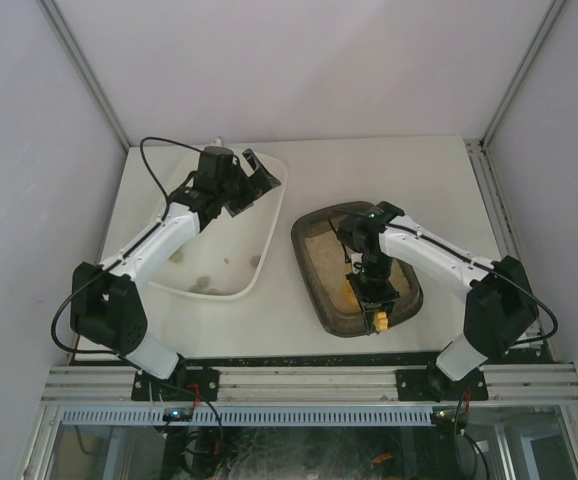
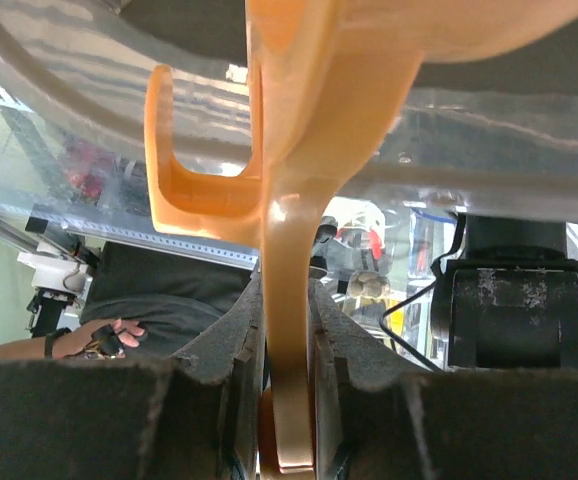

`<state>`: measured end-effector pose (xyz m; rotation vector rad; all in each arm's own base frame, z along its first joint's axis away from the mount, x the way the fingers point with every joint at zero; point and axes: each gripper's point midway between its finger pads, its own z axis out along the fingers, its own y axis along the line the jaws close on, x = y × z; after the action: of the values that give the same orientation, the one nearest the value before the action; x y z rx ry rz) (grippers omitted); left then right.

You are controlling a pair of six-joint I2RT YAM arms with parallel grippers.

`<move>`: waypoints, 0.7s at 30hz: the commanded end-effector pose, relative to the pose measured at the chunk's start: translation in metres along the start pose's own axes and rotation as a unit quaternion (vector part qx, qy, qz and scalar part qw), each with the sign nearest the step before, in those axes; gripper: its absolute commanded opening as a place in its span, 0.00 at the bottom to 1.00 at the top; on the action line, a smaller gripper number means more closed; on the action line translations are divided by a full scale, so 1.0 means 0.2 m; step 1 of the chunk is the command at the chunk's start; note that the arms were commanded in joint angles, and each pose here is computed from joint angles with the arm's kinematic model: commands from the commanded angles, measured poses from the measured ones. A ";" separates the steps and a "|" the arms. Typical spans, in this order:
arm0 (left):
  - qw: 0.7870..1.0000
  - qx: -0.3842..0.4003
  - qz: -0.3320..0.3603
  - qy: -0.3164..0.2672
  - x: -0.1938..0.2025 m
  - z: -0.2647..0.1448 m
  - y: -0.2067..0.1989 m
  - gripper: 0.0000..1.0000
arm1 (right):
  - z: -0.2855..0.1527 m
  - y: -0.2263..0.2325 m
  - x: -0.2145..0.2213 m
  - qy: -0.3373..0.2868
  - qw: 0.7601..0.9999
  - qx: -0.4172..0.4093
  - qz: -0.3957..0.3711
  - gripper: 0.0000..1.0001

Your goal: Clean the litter box

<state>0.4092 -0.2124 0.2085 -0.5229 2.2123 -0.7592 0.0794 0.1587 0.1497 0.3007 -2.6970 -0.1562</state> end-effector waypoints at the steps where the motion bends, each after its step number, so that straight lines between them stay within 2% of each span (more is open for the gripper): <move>1: 1.000 0.003 -0.005 -0.018 -0.01 0.01 -0.01 1.00 | -0.02 0.07 -0.08 -0.010 0.999 -0.025 -0.025 0.00; 12: 0.999 0.007 0.012 -0.032 -0.01 -0.01 0.00 1.00 | 0.01 0.20 -0.22 -0.010 0.997 -0.066 -0.034 0.00; 21: 0.999 -0.002 0.030 -0.039 -0.03 0.00 0.02 1.00 | -0.02 0.33 -0.22 0.008 0.986 -0.159 -0.038 0.00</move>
<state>0.4084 -0.2092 0.1935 -0.5214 2.2119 -0.7047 0.1001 0.2075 0.1349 0.2761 -2.6114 -0.3651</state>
